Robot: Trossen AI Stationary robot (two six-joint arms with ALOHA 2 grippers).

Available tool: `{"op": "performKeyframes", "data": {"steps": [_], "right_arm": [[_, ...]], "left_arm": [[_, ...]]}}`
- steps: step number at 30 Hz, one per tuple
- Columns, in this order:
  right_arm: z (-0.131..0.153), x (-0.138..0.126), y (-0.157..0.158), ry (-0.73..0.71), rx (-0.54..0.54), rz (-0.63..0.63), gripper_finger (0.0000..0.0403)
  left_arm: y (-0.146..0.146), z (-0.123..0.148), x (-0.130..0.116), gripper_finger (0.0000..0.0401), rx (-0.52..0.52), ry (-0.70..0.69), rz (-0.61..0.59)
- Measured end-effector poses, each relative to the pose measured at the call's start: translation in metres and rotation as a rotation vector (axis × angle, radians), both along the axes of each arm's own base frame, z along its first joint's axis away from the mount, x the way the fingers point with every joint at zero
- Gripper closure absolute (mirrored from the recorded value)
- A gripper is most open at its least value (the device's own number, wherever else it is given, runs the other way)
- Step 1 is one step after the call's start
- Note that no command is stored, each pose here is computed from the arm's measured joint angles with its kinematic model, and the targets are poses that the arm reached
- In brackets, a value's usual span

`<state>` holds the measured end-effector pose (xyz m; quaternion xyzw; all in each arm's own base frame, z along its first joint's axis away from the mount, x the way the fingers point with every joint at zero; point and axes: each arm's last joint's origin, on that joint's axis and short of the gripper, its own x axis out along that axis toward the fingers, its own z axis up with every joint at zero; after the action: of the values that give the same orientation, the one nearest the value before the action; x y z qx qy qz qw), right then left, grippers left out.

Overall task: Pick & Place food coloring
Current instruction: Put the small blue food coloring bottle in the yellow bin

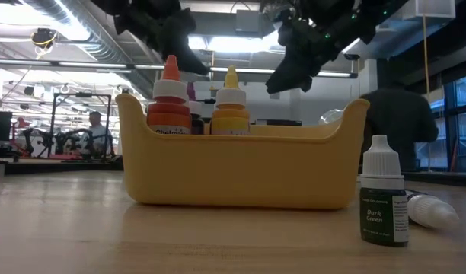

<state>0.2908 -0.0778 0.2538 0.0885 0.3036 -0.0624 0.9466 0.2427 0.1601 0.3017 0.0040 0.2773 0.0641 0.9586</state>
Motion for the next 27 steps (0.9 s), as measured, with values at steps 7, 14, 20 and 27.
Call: {"op": "performKeyframes", "data": {"steps": [7,14,20,27], "right_arm": [[-0.002,0.002,0.006,0.003,0.039,-0.005,0.0280],[-0.005,-0.001,0.039,0.091,0.106,0.133,0.0280],[0.002,-0.021,0.093,0.205,0.091,0.264,0.0280],[0.006,-0.049,0.155,0.310,0.143,0.386,0.0280]], "left_arm": [[0.004,-0.004,0.009,0.0342,0.017,-0.029,0.006],[-0.015,-0.004,0.025,0.0342,-0.054,-0.054,-0.027],[-0.076,-0.001,0.054,0.0342,-0.075,-0.093,-0.184],[-0.152,0.004,0.071,0.0342,-0.022,-0.137,-0.074]]}}
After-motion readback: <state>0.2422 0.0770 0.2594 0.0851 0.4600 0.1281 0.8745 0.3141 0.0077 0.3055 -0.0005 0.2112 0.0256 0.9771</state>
